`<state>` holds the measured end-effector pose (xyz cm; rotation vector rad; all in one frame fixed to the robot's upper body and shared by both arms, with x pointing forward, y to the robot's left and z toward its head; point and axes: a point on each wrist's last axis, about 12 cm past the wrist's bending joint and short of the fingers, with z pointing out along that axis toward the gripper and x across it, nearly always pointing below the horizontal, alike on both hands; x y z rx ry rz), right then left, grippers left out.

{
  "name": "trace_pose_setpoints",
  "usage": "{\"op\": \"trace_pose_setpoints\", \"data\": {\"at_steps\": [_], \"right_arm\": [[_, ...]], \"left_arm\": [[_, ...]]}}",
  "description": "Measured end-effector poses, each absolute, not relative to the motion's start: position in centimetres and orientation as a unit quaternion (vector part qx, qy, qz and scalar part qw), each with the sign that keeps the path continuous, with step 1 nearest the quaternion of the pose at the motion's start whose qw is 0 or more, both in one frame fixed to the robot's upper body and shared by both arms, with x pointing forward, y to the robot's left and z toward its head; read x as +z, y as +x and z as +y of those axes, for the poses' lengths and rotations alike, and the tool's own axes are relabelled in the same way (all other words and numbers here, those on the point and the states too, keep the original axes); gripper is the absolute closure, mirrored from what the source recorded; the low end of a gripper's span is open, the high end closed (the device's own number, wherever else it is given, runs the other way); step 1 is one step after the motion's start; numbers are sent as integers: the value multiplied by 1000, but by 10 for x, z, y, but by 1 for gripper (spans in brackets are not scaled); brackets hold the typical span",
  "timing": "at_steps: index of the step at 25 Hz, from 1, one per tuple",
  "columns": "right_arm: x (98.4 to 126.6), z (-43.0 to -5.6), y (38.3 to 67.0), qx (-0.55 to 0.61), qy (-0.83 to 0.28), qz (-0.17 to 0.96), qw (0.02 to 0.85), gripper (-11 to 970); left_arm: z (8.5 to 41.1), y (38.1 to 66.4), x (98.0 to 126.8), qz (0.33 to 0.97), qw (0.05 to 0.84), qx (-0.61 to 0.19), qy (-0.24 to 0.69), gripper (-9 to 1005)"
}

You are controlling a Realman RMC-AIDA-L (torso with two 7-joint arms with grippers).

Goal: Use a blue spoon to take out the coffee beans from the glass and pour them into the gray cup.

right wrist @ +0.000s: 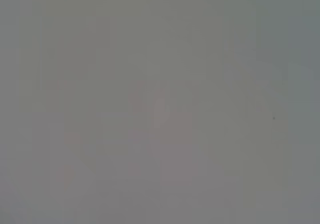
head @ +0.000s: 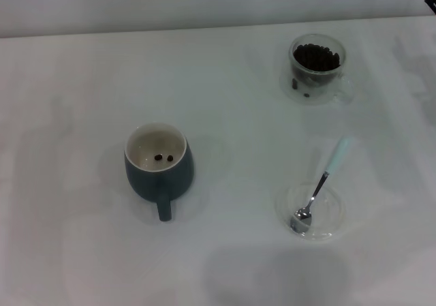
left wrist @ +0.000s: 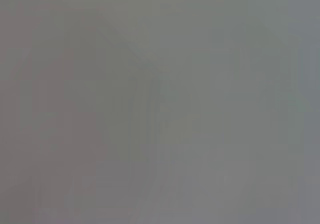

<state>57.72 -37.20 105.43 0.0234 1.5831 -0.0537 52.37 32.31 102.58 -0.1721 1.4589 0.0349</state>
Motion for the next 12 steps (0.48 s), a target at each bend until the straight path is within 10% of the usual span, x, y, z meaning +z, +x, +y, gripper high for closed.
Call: {"op": "trace_pose_setpoints", "data": {"at_steps": [12], "right_arm": [[1058,-367,586,-22,10,711,703,114]], "left_arm": [[328,527,1029,657,746,5,-110,317]]}}
